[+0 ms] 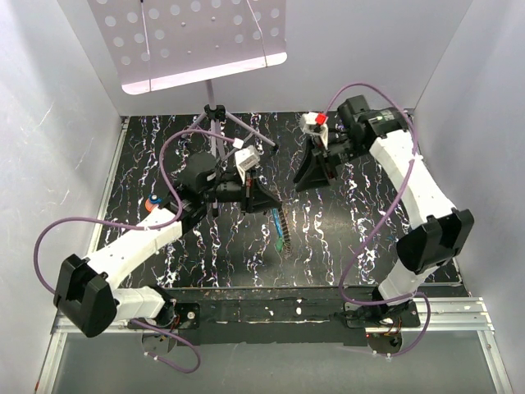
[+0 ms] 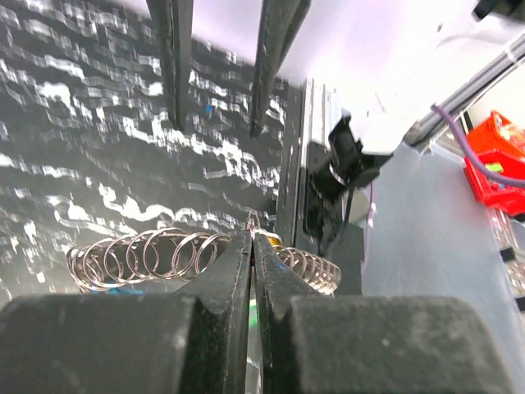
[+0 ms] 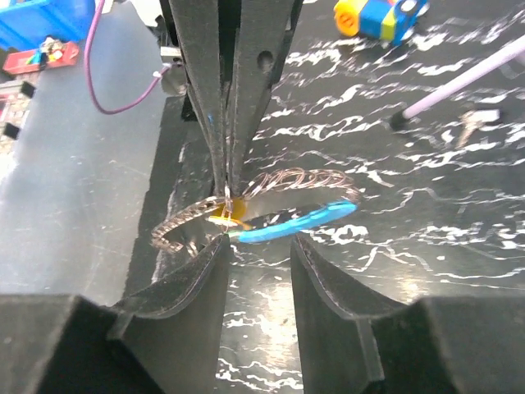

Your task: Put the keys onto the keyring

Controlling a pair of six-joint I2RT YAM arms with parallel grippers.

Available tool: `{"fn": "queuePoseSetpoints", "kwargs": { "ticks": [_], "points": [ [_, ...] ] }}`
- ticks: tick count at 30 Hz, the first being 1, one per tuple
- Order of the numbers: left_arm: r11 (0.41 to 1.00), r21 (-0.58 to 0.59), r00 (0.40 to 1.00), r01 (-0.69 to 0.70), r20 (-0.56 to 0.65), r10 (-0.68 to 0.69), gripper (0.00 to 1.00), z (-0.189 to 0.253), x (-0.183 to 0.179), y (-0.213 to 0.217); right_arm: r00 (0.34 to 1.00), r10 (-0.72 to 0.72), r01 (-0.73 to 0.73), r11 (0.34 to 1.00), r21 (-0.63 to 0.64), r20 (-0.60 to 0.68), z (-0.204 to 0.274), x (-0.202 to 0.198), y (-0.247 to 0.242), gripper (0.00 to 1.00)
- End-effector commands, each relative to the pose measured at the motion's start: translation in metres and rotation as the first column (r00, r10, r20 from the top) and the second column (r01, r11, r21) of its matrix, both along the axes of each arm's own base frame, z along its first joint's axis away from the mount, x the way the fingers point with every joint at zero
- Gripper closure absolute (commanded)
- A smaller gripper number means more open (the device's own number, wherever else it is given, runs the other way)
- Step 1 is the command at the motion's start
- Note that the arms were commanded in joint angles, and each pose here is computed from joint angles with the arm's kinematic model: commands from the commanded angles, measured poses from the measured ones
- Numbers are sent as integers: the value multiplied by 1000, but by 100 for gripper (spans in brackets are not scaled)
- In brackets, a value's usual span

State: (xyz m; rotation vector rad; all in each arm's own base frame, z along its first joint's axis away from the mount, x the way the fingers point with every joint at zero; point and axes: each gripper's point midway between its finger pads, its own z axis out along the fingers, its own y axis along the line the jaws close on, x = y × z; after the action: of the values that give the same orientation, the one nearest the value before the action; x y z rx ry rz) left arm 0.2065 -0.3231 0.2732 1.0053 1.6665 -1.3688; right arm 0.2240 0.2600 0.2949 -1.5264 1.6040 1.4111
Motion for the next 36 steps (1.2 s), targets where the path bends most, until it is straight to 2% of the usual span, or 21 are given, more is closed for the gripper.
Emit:
{"fn": "queuePoseSetpoints", "kwargs": {
  "ticks": [1, 6, 11, 20, 32, 36],
  "points": [
    [953, -302, 967, 12, 246, 66, 100, 79, 3, 0, 997, -35, 38, 998, 48, -69, 55, -37, -23, 56],
    [855, -518, 956, 2, 252, 150, 100, 106, 10, 1, 999, -37, 43, 975, 219, -35, 88, -39, -26, 57],
    [769, -639, 961, 29, 229, 154, 100, 124, 15, -1, 992, -54, 78, 972, 223, -111, 95, -41, -25, 57],
    [747, -664, 963, -29, 182, 199, 100, 120, 26, 0, 965, -231, 245, 963, 110, -122, 80, -17, -25, 58],
    [732, -680, 973, -47, 134, 187, 100, 115, 30, -3, 958, -191, 221, 967, 129, -212, 83, -13, -16, 59],
    [710, -703, 977, -49, 113, 179, 100, 118, 31, -3, 955, -188, 219, 968, 121, -228, 79, -9, -13, 59]
  ]
}}
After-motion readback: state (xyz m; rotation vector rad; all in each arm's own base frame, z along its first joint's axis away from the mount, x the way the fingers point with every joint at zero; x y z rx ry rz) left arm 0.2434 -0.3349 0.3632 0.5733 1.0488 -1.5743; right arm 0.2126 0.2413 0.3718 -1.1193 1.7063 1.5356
